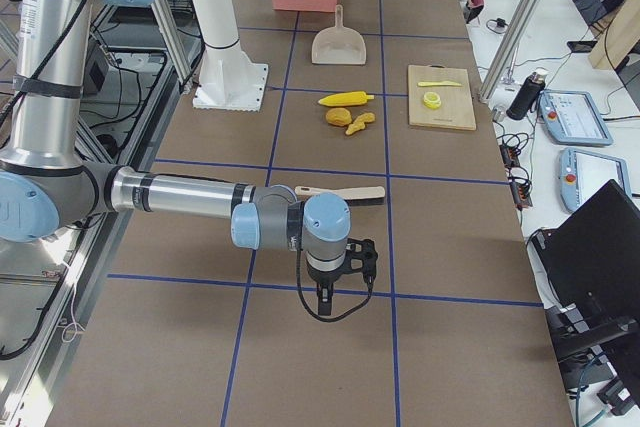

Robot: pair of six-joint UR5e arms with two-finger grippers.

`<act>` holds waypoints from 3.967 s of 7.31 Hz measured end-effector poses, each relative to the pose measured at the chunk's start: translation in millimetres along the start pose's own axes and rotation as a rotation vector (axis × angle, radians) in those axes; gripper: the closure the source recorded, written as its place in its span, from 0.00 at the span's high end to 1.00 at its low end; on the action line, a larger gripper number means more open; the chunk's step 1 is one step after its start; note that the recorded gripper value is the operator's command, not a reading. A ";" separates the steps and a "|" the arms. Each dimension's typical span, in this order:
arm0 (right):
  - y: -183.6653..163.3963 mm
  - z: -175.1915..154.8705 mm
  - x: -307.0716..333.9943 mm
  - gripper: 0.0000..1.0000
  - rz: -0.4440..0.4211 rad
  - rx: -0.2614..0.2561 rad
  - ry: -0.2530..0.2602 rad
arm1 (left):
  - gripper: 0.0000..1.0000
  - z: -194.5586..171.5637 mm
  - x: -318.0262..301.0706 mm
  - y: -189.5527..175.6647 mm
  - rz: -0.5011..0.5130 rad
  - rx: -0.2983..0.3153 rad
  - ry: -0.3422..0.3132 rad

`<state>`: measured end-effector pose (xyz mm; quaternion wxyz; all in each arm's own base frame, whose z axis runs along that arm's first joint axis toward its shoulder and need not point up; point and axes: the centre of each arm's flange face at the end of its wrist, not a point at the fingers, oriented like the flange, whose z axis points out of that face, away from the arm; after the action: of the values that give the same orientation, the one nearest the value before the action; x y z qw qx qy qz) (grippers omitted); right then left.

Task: Sweep and dump trash into bin

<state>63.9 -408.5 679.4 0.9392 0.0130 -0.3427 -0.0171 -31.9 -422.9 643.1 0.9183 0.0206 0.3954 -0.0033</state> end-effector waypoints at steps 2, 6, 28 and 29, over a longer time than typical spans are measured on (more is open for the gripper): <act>-0.2 -0.6 -0.6 1.00 -0.002 0.001 0.000 | 0.98 -1.0 1.4 -1.0 0.004 0.003 0.001; 0.1 -0.3 -0.3 1.00 -0.001 0.000 -0.001 | 0.98 -1.5 3.0 -2.2 0.006 0.002 0.003; -10.1 -19.4 -17.4 1.00 0.006 -0.004 -0.008 | 0.98 -70.7 139.2 -4.4 0.309 0.125 0.040; -10.5 -19.5 -17.8 1.00 0.005 -0.002 -0.009 | 0.98 -74.2 155.3 -2.0 0.343 0.128 0.048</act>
<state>62.7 -418.0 652.7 0.9378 0.0109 -0.3467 -0.0151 20.9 -420.3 479.3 0.8925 0.1463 0.4068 0.1287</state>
